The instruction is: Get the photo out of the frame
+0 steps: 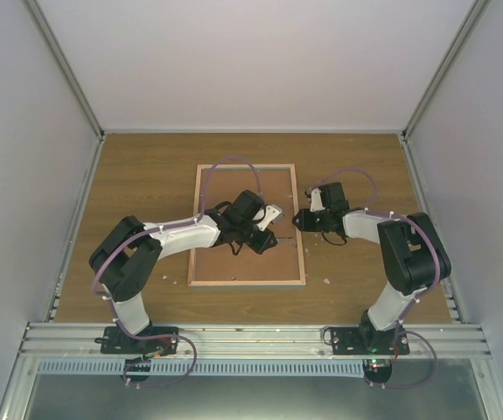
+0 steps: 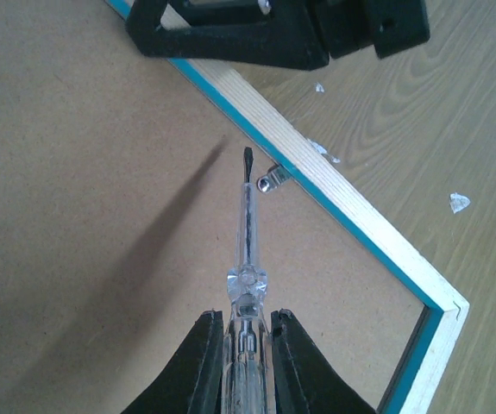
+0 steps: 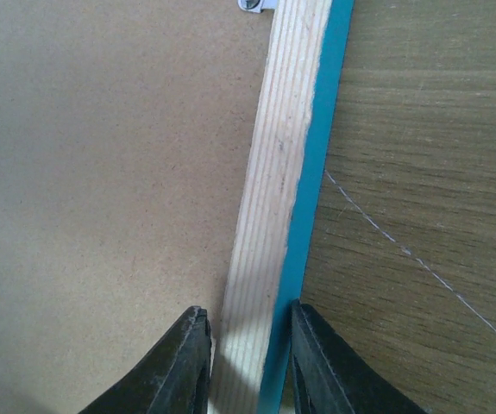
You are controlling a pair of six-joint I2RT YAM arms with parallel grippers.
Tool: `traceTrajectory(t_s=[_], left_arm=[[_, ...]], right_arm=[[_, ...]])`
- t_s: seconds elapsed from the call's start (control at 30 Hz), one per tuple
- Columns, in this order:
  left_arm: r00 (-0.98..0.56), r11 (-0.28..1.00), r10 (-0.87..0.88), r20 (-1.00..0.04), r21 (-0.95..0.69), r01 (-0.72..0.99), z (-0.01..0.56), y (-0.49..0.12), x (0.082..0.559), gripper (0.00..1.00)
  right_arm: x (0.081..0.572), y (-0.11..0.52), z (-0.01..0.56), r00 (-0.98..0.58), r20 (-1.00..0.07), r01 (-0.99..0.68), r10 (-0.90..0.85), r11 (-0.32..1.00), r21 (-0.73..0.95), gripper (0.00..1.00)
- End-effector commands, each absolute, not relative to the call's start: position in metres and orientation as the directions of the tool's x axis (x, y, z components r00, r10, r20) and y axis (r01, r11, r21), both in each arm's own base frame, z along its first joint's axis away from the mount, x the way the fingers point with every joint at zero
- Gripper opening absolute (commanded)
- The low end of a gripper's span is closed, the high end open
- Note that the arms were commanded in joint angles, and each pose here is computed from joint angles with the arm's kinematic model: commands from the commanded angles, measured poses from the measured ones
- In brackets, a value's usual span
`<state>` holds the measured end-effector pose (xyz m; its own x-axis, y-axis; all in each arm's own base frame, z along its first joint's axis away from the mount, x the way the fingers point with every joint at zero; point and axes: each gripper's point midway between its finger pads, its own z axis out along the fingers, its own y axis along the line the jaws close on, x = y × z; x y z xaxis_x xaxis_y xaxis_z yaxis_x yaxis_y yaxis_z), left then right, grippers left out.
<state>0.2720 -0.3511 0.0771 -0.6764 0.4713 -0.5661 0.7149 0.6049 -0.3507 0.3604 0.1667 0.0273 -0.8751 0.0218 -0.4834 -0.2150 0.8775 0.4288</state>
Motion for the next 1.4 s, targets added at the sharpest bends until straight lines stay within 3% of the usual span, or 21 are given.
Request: traceTrajectory(t_s=[0.0, 0.27, 1.37], left_arm=[[-0.639, 0.588, 0.473, -0.606, -0.323, 0.742, 0.087, -0.363, 0.283, 0.0], [-0.648, 0.582, 0.49, -0.583, -0.334, 0.741, 0.079, -0.367, 0.283, 0.0], [-0.637, 0.526, 0.543, -0.547, -0.369, 0.766, 0.066, -0.38, 0.265, 0.0]], right_arm=[[0.363, 0.168, 0.019, -0.879, -0.476, -0.212, 0.004, 0.892, 0.399, 0.25], [0.362, 0.166, 0.015, -0.88, -0.476, -0.218, -0.012, 0.899, 0.38, 0.18], [0.36, 0.169, 0.018, -0.872, -0.488, -0.243, -0.032, 0.894, 0.376, 0.17]])
